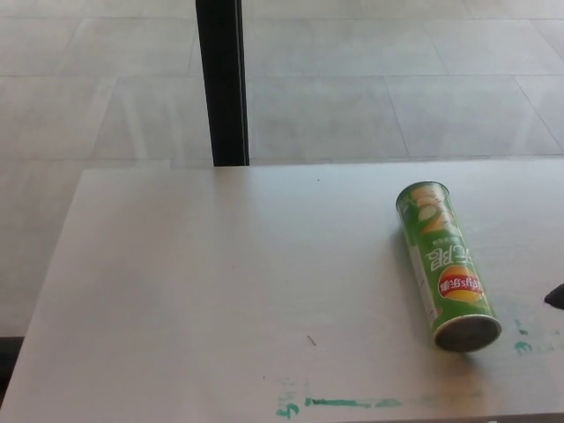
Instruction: Use the right hand as a fist to push the chips tray inside its container kept in the middle of the desk
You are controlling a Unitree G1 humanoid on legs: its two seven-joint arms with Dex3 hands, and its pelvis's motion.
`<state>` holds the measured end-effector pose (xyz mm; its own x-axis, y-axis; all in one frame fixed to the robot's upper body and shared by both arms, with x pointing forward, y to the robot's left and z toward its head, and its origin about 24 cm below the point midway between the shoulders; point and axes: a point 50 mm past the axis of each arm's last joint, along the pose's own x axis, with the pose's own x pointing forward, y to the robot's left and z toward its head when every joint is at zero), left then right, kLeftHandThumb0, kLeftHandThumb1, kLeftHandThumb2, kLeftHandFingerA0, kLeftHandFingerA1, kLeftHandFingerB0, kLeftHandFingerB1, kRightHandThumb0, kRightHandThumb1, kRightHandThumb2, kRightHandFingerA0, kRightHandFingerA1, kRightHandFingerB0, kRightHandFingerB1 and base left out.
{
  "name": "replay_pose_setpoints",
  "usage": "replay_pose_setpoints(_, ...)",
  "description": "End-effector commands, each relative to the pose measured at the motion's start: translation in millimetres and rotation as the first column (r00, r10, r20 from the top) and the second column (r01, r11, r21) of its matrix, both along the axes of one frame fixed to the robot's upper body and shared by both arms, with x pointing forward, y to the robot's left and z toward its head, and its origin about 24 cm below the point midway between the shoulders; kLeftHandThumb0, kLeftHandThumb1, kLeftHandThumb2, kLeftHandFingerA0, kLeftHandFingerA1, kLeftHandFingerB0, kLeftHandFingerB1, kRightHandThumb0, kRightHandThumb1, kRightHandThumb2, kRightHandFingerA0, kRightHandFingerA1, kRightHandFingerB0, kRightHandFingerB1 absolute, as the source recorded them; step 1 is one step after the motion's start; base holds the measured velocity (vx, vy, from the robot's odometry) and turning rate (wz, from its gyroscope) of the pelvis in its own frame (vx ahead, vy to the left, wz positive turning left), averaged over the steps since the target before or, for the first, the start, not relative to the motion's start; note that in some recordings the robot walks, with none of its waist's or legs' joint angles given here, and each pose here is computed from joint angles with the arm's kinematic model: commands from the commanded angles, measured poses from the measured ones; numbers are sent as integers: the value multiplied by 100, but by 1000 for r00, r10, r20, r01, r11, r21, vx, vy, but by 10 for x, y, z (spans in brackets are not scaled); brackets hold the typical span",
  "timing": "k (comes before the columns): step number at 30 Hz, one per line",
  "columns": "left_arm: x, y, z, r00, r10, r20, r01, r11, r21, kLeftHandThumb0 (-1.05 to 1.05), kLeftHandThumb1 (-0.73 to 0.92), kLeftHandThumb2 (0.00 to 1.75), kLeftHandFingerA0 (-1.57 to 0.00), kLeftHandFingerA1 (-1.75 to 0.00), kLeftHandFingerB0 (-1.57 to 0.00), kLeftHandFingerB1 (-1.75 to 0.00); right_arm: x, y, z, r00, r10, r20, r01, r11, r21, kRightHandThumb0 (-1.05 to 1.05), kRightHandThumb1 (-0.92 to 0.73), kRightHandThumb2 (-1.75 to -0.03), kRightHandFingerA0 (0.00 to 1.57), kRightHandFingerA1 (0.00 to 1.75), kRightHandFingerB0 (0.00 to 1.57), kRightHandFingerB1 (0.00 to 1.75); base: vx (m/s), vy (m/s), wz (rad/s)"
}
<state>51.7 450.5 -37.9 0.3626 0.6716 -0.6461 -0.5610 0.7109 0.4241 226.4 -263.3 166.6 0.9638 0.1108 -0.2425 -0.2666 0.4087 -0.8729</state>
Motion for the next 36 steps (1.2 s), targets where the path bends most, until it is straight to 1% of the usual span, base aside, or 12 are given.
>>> replay_pose_setpoints(1, -52, 32, 30, 1000, 5, -4, -5, 1000, 14, -73, 87, 65, -57, -64, -37, -43, -497, -869, 512, 811, -315, 494, -141, 713, 687, -43, -72, -62, 79, 56, 49, 42, 0, 0, 0)
replay_pose_setpoints(3, -51, 29, 25, 1000, 13, -2, -13, 1000, 9, -74, 68, 106, -53, -70, -34, -55, -534, -1073, 468, 743, -450, 494, -111, 645, 756, -42, -69, -60, 80, 59, 52, 45, 0, 0, 0)
replay_pose_setpoints(4, -54, 29, 26, 1000, 11, 1, -11, 1000, 8, -73, 87, 65, -54, -66, -35, -42, -547, -1125, 442, 730, -479, 488, -93, 638, 765, -45, -71, -60, 78, 58, 52, 43, 0, 0, 0)
replay_pose_setpoints(10, -73, 33, 30, 1000, -5, -22, 5, 1000, 25, -70, 69, 107, -54, -70, -37, -57, -748, -1658, 26, 510, -778, 366, 92, 472, 877, -54, -66, -60, 87, 56, 57, 41, 0, 0, 0)
replay_pose_setpoints(13, -74, 33, 29, 1000, -1, -19, 1, 1000, 21, -72, 89, 66, -56, -62, -41, -44, -857, -1871, -256, 425, -861, 278, 137, 365, 921, -54, -63, -60, 89, 56, 60, 41, 0, 0, 0)
replay_pose_setpoints(14, -98, 23, 13, 1000, 7, -18, -6, 1000, 14, -69, 69, 107, -51, -68, -35, -56, -946, -1974, -445, 374, -903, 212, 212, 306, 928, -55, -63, -60, 90, 56, 58, 43, 0, 0, 0)
replay_pose_setpoints(15, -104, 21, 8, 1000, 13, -16, -13, 1000, 8, -70, 88, 66, -54, -61, -38, -44, -1023, -2029, -617, 332, -934, 129, 282, 229, 932, -50, -65, -60, 87, 58, 55, 42, 0, 0, 0)
replay_pose_setpoints(23, -104, 21, 10, 1000, 3, -26, -3, 1000, 18, -68, 70, 106, -51, -68, -35, -56, -1181, -2119, -977, 210, -977, 42, 438, 132, 889, -59, -62, -59, 92, 61, 61, 42, 0, 0, 0)
replay_pose_setpoints(25, -101, 21, 12, 1000, 8, -14, -8, 1000, 14, -71, 89, 66, -57, -70, -38, -44, -1266, -2126, -1120, 165, -986, -9, 435, 64, 898, -56, -61, -59, 94, 63, 64, 43, 0, 0, 0)
replay_pose_setpoints(33, -100, 26, 12, 999, 9, -31, -8, 1000, 17, -69, 70, 107, -53, -69, -35, -56, -1512, -2037, -1533, 12, -993, -119, 588, -89, 804, -52, -61, -59, 85, 67, 56, 46, 0, 0, 0)
replay_pose_setpoints(34, -104, 24, 11, 1000, 8, -29, -8, 1000, 16, -71, 88, 66, -56, -62, -39, -43, -1527, -2031, -1560, 5, -991, -130, 586, -102, 804, -50, -61, -59, 85, 67, 57, 48, 0, 0, 0)
replay_pose_setpoints(36, -107, 22, 8, 1000, 11, -29, -11, 1000, 14, -69, 69, 106, -52, -68, -35, -56, -1555, -2024, -1607, -8, -989, -150, 597, -125, 793, -52, -61, -59, 88, 71, 57, 48, 0, 0, 0)
